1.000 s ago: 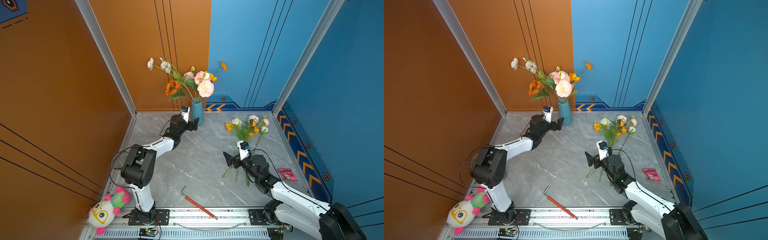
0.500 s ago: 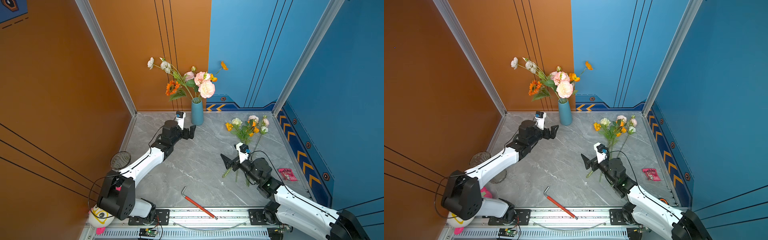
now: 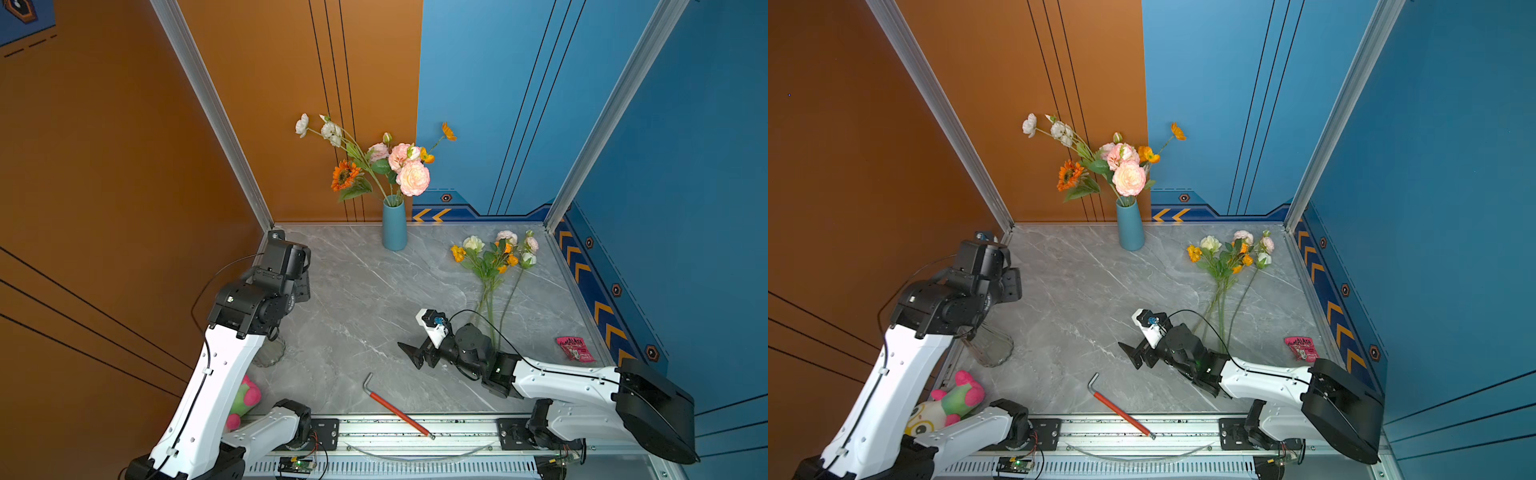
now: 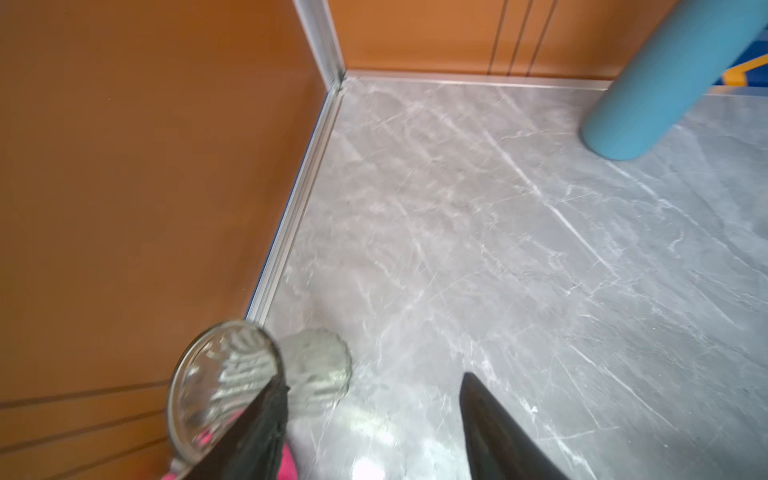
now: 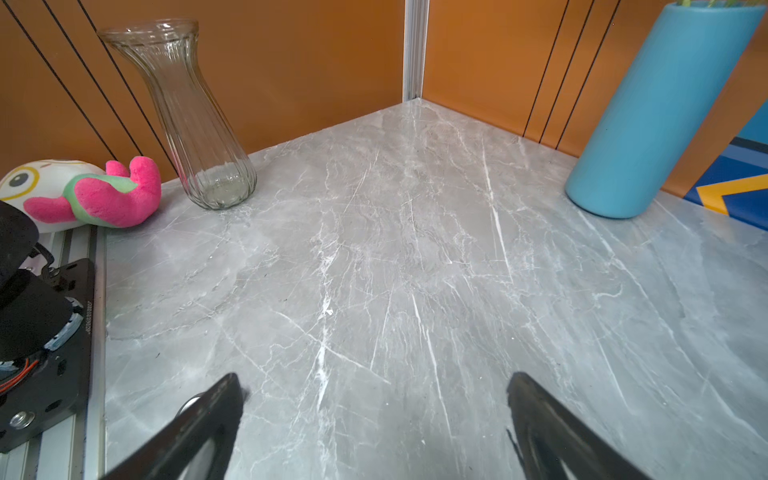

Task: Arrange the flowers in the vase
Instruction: 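Swing the left gripper to the clear glass vase while the right gripper shifts inward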

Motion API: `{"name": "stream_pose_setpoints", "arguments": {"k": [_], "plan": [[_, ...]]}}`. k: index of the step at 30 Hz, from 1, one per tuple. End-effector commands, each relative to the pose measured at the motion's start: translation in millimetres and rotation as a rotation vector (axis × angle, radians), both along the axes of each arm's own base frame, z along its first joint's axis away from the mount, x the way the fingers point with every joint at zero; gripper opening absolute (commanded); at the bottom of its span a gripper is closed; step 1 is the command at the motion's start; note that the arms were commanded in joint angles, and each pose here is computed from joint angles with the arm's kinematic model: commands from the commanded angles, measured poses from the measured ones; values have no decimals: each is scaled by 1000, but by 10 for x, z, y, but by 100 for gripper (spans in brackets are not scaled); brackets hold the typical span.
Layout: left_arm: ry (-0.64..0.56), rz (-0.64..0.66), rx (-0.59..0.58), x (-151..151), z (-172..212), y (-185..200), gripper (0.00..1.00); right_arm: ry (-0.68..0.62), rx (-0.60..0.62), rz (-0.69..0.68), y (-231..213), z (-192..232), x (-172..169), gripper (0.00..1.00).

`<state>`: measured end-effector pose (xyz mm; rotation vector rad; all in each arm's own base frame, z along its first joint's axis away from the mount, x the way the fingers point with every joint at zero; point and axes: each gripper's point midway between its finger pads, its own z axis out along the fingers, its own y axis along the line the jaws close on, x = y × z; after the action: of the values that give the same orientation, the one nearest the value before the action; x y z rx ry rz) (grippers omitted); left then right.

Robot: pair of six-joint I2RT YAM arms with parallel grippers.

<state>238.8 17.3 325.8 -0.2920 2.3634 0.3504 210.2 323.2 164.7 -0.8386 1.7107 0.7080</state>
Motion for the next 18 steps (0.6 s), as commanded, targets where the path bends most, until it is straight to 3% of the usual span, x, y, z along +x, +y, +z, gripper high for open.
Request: {"name": "stream_pose_setpoints", "arguments": {"k": [1, 4, 8, 12, 18], "plan": [[309, 104, 57, -589, -339, 226, 65, 20, 106, 109, 190, 327, -135, 100], [388, 177, 135, -787, -437, 407, 61, 61, 90, 204, 300, 359, -286, 100], [451, 203, 155, -879, -571, 489, 59, 58, 87, 193, 319, 340, -281, 100], [434, 193, 121, -733, -627, 463, 59, 48, 103, 172, 291, 361, -275, 100], [509, 201, 95, -535, -829, 449, 60, 41, 81, 148, 266, 313, -233, 100]]}}
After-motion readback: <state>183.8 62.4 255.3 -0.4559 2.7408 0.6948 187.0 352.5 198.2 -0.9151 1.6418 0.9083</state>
